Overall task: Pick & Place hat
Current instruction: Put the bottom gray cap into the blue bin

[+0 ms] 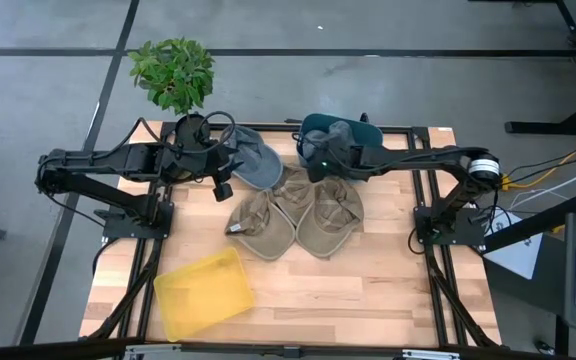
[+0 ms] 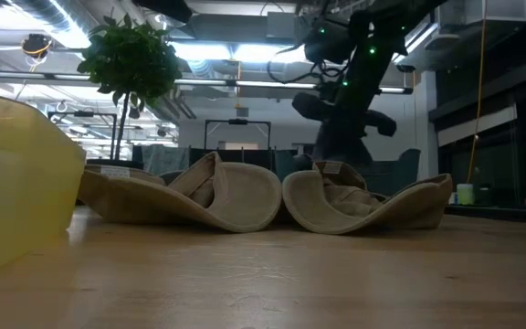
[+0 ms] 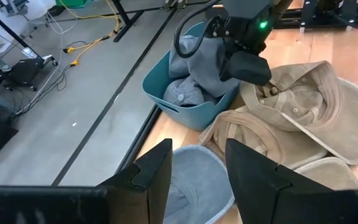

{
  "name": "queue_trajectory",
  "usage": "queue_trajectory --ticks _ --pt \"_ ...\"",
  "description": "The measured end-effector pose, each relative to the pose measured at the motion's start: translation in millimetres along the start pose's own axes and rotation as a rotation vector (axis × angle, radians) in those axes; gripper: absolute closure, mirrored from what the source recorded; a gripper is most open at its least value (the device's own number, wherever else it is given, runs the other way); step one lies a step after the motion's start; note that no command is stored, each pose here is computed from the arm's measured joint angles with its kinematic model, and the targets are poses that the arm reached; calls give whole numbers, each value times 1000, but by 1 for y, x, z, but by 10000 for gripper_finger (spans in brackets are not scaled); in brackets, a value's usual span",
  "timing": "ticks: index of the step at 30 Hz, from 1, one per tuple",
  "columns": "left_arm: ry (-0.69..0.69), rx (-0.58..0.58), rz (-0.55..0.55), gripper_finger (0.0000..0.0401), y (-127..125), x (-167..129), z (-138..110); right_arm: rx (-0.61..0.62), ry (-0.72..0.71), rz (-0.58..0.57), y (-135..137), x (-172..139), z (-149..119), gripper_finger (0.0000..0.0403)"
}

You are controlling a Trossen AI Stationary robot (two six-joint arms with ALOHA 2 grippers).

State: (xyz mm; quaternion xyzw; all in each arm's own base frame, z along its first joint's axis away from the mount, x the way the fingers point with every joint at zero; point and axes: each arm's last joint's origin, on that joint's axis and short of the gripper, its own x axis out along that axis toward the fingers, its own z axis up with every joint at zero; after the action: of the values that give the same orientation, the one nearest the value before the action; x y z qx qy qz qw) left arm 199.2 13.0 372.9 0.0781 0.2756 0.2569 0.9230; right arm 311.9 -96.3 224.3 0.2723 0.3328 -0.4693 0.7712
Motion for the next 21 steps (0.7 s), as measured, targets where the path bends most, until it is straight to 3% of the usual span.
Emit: queue_trajectory --ticks 14,21 --pt "-1 9 1 256 0 0 0 -35 74 171 21 31 -8 345" --pt "-1 9 -3 256 0 0 0 -71 30 226 23 23 -1 345"
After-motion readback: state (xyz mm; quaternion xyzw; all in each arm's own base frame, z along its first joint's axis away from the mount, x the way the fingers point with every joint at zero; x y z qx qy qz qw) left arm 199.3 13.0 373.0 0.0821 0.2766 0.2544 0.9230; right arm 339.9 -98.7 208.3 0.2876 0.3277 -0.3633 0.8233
